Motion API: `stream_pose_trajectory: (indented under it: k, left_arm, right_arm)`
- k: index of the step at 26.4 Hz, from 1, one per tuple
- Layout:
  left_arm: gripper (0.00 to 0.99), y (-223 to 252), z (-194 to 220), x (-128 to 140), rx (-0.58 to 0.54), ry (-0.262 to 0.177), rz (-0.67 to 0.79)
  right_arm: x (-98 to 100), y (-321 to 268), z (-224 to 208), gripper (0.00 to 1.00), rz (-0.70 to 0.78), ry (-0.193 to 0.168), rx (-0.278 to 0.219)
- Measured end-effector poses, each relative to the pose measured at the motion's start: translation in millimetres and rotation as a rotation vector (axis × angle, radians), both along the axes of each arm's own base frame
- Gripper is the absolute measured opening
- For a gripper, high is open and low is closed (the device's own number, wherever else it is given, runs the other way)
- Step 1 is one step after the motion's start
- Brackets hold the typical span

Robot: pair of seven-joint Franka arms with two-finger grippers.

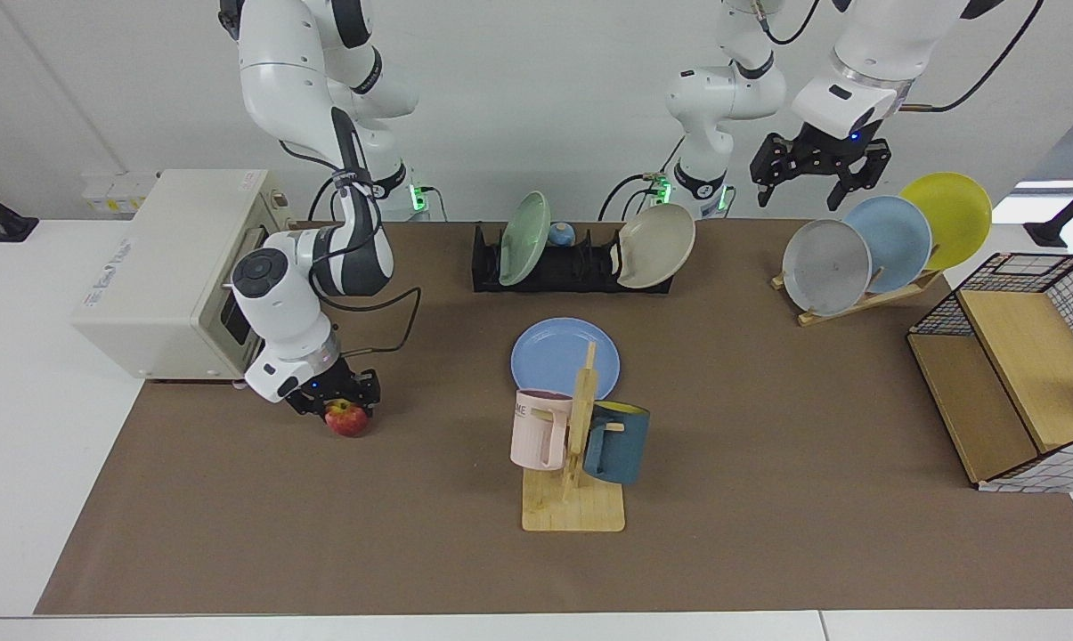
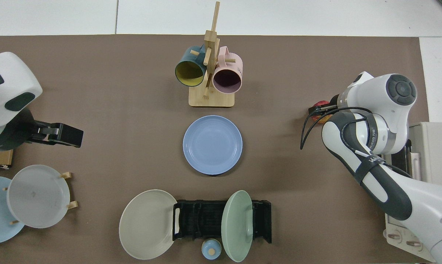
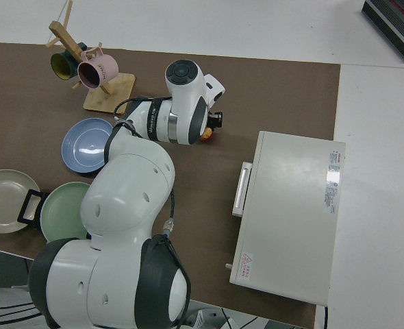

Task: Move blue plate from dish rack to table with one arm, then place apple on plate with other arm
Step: 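Carry the red apple with the right gripper over the blue plate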

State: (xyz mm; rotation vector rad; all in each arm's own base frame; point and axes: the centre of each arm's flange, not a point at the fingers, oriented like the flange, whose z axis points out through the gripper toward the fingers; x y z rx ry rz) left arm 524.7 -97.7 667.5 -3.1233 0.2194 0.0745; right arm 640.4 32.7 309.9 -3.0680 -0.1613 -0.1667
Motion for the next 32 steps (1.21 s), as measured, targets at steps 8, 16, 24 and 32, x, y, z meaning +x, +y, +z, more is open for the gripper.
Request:
stream_pose_trajectory:
  k: [8, 16, 24, 32]
  left_arm:
    - [0.991, 0, 0, 0, 0.000, -0.001, 0.000]
    - [0.991, 0, 1, -1, 0.000, -0.003, 0.000]
    - [0.991, 0, 2, -1, 0.000, -0.003, 0.000]
    - [0.991, 0, 2, -1, 0.001, -0.003, 0.000]
  right_arm:
    - [14.2, 35, 51, 0.72, -0.141, -0.084, 0.043]
    - [2.4, 140, 105, 0.72, -0.241, -0.091, 0.102]
    - [-26.0, 234, 116, 0.72, -0.286, -0.079, 0.148]
    - [-66.3, 331, 102, 0.72, -0.326, -0.084, 0.207]
